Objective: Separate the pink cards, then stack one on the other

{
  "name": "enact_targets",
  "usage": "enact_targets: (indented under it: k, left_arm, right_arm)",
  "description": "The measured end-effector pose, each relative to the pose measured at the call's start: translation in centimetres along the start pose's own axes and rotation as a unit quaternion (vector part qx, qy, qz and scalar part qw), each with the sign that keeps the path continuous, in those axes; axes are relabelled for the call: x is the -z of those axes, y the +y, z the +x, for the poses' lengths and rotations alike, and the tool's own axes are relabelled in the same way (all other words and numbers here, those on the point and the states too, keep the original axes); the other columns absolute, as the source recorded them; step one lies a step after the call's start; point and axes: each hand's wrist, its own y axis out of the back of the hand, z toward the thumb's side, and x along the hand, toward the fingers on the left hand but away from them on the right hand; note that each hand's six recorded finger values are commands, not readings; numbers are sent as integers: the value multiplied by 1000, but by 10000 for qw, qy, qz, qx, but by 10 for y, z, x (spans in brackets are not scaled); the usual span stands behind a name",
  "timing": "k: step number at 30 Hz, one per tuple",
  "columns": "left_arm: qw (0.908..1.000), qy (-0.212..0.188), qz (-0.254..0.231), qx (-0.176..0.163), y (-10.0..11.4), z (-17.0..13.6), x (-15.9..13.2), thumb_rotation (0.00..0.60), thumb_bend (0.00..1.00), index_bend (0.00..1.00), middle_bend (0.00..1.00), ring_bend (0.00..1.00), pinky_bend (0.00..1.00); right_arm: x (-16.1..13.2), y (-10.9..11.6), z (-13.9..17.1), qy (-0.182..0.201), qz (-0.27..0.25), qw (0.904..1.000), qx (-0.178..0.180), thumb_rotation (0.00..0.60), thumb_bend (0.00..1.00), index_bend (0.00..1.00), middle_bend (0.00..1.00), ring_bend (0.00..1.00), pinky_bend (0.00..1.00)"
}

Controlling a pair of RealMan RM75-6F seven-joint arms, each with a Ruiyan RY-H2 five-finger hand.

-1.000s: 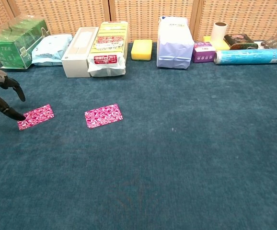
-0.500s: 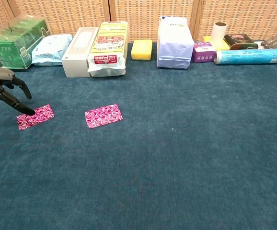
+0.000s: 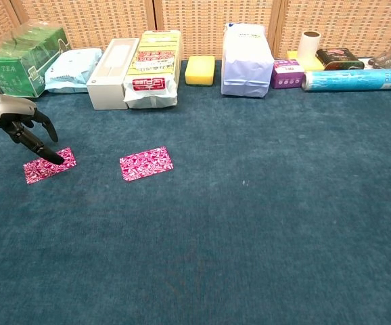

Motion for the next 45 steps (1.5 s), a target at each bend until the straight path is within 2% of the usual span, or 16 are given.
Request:
enact_targets:
  k: [27,45]
  left_arm:
    - [9998,41,108,188,-10,3,-12,414,35,238,0,0,171]
    - [9991,-227,203,293,-16,-8,-28,434,40,238,0,0,172]
  right_arm:
    - [2,2,2,-10,-8,10000,46,600,0,103,0,0,0]
    - [2,2,3,-18,-20,10000,43,600,0,103,0,0,0]
